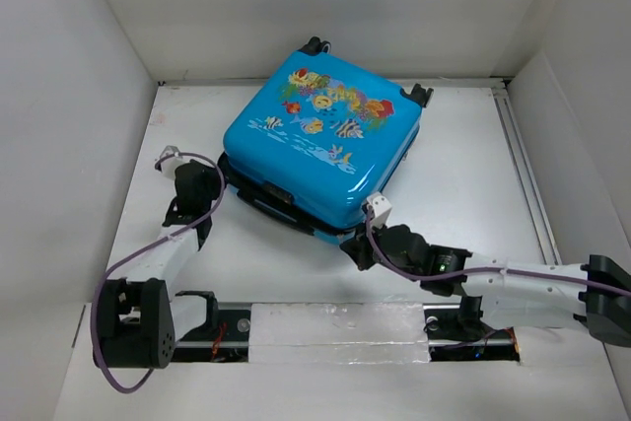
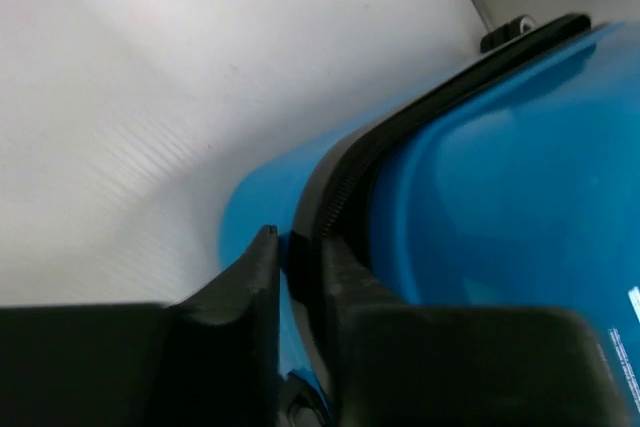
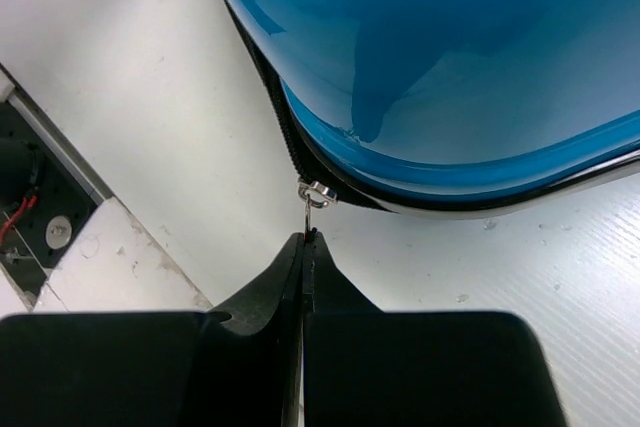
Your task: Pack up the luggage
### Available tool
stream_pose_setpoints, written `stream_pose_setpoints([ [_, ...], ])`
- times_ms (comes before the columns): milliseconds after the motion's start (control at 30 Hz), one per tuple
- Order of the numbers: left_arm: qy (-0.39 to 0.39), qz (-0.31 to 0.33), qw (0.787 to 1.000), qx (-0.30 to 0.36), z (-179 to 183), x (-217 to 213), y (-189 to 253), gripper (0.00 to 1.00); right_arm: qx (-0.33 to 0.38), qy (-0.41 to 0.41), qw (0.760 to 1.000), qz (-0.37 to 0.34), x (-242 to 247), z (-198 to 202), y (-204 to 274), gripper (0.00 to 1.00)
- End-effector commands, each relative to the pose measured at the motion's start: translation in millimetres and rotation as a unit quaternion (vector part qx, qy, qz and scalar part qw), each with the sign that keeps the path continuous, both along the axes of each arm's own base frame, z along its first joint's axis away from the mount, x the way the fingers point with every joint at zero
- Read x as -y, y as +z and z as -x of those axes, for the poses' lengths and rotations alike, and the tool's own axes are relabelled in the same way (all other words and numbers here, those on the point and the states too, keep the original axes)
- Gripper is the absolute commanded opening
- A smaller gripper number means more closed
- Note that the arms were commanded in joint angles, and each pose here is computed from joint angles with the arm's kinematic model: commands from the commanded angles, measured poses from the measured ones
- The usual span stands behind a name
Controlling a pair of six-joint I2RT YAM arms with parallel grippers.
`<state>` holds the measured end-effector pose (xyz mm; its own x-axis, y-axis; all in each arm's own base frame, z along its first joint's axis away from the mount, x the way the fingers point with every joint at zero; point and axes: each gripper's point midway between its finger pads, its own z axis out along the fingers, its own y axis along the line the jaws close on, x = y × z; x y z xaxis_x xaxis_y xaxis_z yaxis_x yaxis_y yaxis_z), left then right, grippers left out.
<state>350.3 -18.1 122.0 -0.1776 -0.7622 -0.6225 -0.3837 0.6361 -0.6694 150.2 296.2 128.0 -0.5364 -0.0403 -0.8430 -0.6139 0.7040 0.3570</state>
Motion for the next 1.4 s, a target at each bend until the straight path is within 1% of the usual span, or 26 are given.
stream_pose_setpoints([
  [0,-0.025,-0.004,1.0,0.004,-11.0,6.8,-1.8,0.0,-0.007,0.045,0.998,-0.041,-18.3,12.8,18.9,0.0],
  [100,-0.044,-0.006,0.999,0.007,-8.9,17.1,-4.5,0.0,0.002,0.038,0.998,-0.042,-16.3,3.2,24.2,0.0],
  [133,-0.053,-0.013,0.998,0.016,-5.6,29.3,-1.8,0.0,-0.004,0.039,0.999,-0.039,-15.7,0.9,20.8,0.0],
  [233,-0.08,-0.023,0.996,0.017,9.8,53.6,-12.0,0.0,0.013,0.02,0.999,-0.035,-6.2,-26.5,28.3,0.0],
  [267,-0.105,-0.019,0.994,0.021,16.9,74.7,-11.2,0.0,0.017,0.009,0.999,-0.041,0.1,-41.4,35.2,0.0],
  [333,-0.117,-0.026,0.993,0.006,29.6,86.7,-22.8,0.0,0.031,0.001,0.999,-0.044,8.7,-56.6,44.5,0.0],
  [367,-0.125,-0.026,0.992,0.011,35.7,96.0,-21.6,0.0,0.035,-0.011,0.998,-0.05,16.5,-70.4,51.7,0.0],
  [433,-0.134,-0.013,0.991,0.0,47.6,99.4,-33.3,0.0,0.051,-0.028,0.997,-0.059,27.3,-83.5,68.4,0.0],
  [533,-0.158,0.015,0.987,0.008,62.2,106.6,-35.9,0.0,0.059,-0.052,0.995,-0.057,46.1,-105.0,77.5,0.0],
  [600,-0.177,0.034,0.983,0.027,70.0,112.4,-26.6,0.0,0.063,-0.056,0.996,-0.043,54.4,-113.9,74.6,0.0],
  [633,-0.182,0.035,0.982,0.022,75.7,112.0,-31.7,0.0,0.057,-0.056,0.996,-0.039,53.7,-115.0,70.0,0.0],
  [667,-0.19,0.045,0.98,0.03,77.6,116.9,-25.3,0.0,0.049,-0.056,0.997,-0.032,51.1,-118.4,63.6,0.0],
  [700,-0.197,0.053,0.978,0.031,81.5,119.0,-25.9,0.0,0.044,-0.047,0.997,-0.037,43.5,-116.8,61.6,0.0],
  [733,-0.216,0.058,0.974,0.041,86.3,128.5,-19.5,0.0,0.038,-0.024,0.998,-0.04,28.0,-106.8,57.9,0.0],
  [800,-0.224,0.051,0.973,0.036,91.9,136.1,-22.4,0.0,0.019,0.0,0.999,-0.042,2.6,-92.6,45.5,0.0],
  [833,-0.239,0.047,0.969,0.043,96.8,148.2,-17.6,0.0,0.015,0.007,0.999,-0.042,-8.0,-84.7,42.2,0.0],
  [867,-0.245,0.051,0.967,0.042,97.8,157.0,-13.9,0.0,0.005,0.048,0.998,-0.042,-29.2,-58.4,37.2,0.0],
  [900,-0.253,0.048,0.965,0.041,100.3,164.6,-12.6,0.0,-0.01,0.059,0.998,-0.029,-37.6,-48.4,23.3,0.0],
  [933,-0.26,0.052,0.963,0.038,102.9,173.0,-11.1,0.0,-0.012,0.074,0.997,-0.035,-48.3,-39.9,26.6,0.0],
  [967,-0.278,0.051,0.959,0.034,110.0,187.7,-11.7,0.0,-0.015,0.1,0.994,-0.04,-63.4,-21.9,30.8,0.0],
  [1000,-0.287,0.055,0.955,0.045,110.8,197.8,-2.0,0.0,-0.014,0.106,0.993,-0.039,-69.4,-16.9,31.7,0.0],
  [1067,-0.305,0.063,0.949,0.047,122.6,216.9,0.3,0.0,-0.013,0.113,0.993,-0.018,-76.2,-7.1,27.7,0.0],
  [1133,-0.316,0.075,0.945,0.044,129.3,228.6,2.4,0.0,0.0,0.101,0.995,0.003,-69.6,-13.0,32.2,0.0],
  [1200,-0.337,0.088,0.936,0.05,137.2,242.2,9.7,0.0,0.013,0.08,0.997,0.009,-61.2,-22.7,37.0,0.0],
  [1333,-0.362,0.109,0.924,0.059,151.8,262.8,18.2,0.0,0.01,0.08,0.997,0.015,-57.7,-31.8,34.4,0.0],
  [1367,-0.366,0.113,0.922,0.052,156.1,266.4,15.2,0.0,0.004,0.087,0.996,0.02,-61.2,-31.0,26.4,0.0],
])
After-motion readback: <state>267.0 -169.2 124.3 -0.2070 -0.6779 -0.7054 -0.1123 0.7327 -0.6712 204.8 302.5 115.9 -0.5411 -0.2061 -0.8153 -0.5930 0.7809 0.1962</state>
